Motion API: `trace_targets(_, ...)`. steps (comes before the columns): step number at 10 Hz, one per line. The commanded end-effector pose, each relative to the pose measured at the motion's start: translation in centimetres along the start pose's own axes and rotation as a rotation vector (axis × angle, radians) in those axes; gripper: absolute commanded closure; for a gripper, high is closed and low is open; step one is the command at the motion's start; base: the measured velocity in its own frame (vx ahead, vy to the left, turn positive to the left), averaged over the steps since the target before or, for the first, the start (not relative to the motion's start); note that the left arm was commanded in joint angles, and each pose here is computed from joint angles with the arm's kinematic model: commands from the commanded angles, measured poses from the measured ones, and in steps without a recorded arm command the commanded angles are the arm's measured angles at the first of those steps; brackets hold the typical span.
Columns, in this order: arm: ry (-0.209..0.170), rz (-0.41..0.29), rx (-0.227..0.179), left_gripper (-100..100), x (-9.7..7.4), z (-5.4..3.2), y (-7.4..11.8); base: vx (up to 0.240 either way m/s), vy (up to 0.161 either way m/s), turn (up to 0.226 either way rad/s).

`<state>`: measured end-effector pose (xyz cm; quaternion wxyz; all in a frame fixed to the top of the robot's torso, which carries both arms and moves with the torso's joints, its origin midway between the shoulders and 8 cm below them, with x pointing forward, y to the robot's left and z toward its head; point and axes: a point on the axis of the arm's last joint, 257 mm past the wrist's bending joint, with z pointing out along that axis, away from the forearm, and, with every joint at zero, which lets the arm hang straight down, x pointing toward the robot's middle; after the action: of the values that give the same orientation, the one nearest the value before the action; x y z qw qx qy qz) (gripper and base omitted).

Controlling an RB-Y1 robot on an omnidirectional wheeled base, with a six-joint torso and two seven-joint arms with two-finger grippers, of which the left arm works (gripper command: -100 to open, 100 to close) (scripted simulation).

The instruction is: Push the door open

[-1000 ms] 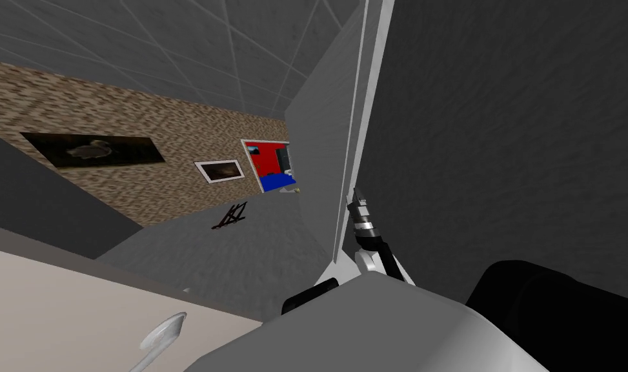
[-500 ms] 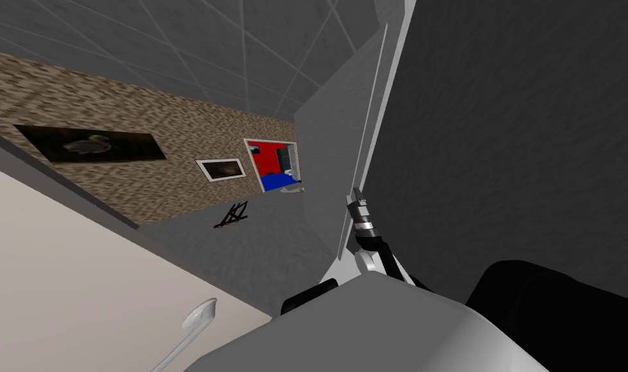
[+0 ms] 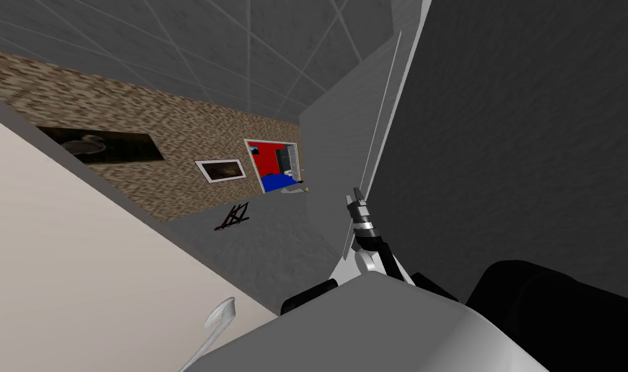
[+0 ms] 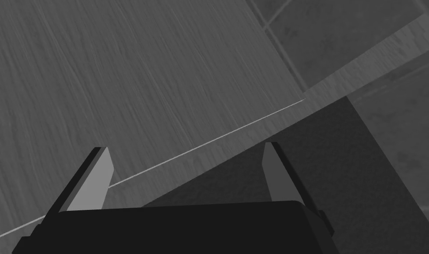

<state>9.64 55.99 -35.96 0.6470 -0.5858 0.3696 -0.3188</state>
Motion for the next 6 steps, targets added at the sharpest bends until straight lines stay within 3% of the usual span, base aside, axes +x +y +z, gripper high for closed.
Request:
trace_targets(1, -0.007, 0.023, 0.014, -100, -0.9, 0.99, -0.7, 0.120, 0.042, -0.041)
trace_targets(3, -0.021, 0.012, 0.009, -100, -0.6, 0.76, -0.3, 0.172, -0.059, -0.024)
trace_targets(6, -0.046, -0.021, -0.008, -100, 0.5, -0.17, 0.7, 0.097, -0.147, -0.006)
